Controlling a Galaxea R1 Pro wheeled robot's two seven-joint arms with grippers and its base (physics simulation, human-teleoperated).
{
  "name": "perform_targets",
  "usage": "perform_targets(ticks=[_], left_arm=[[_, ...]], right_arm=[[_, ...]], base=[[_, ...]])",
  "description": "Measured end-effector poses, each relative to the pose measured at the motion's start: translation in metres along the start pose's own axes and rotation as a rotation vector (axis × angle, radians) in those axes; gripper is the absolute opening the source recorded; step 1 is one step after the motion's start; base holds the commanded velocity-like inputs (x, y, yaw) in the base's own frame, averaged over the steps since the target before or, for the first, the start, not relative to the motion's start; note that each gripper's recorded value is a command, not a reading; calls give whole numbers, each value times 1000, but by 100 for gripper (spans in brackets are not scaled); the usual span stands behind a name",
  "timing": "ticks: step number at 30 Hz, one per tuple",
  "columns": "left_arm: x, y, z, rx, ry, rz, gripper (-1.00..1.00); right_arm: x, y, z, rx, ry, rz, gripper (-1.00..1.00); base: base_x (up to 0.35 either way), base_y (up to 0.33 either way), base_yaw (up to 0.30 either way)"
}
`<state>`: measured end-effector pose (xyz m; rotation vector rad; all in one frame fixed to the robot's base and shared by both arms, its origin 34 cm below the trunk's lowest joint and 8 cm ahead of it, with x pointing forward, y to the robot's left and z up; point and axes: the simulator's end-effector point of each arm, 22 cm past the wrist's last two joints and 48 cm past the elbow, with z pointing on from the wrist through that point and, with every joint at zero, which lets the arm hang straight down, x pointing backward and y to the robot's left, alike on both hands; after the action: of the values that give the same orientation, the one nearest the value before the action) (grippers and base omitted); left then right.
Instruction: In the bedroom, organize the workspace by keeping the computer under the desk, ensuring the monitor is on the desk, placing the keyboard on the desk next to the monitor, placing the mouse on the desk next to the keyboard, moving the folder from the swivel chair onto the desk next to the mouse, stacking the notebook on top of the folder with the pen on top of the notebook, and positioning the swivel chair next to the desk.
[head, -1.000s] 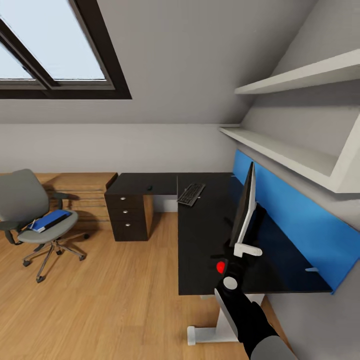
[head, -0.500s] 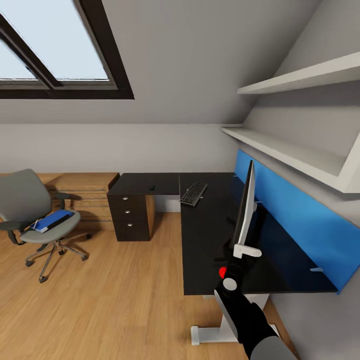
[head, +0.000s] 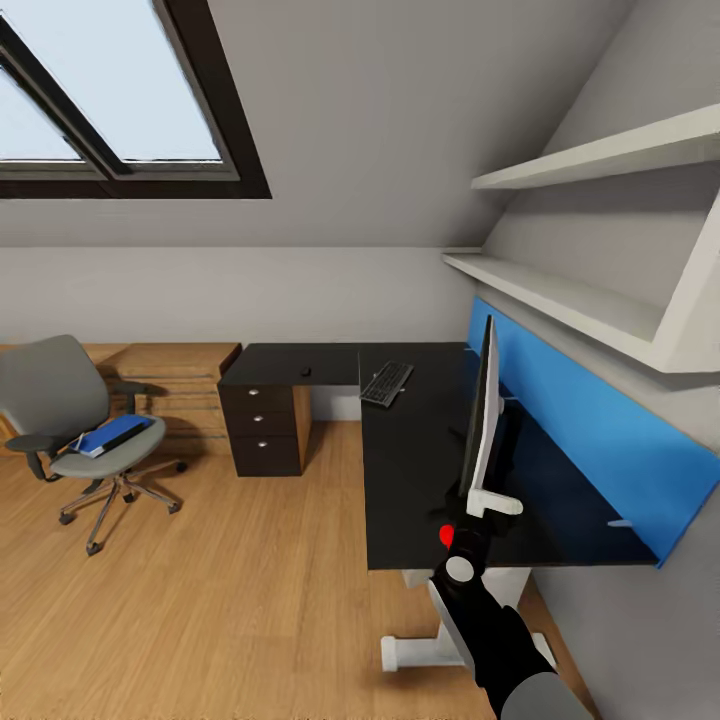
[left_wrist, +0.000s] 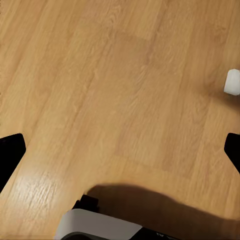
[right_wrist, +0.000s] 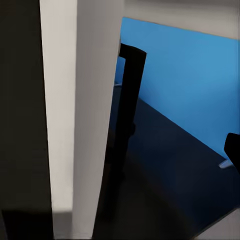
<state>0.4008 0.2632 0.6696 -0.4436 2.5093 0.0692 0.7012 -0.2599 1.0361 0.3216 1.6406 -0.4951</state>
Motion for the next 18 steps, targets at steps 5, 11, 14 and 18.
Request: perform_targets(ticks=[5, 11, 14, 18], left_arm=[[0, 0, 0, 0, 0, 0, 100], [0, 0, 0, 0, 1, 0, 100], [0, 0, 0, 0, 1, 0, 100], [0, 1, 0, -2, 0, 0, 100]], right_arm=[[0, 0, 0, 0, 0, 1, 100], [1, 0, 0, 0, 1, -1, 100], [1, 0, 0, 0, 2, -2, 100], [2, 0, 0, -1, 4, -4, 100]], base=[[-23, 0, 0], [-52, -10, 0], [-159, -87, 0], [-53, -31, 0]])
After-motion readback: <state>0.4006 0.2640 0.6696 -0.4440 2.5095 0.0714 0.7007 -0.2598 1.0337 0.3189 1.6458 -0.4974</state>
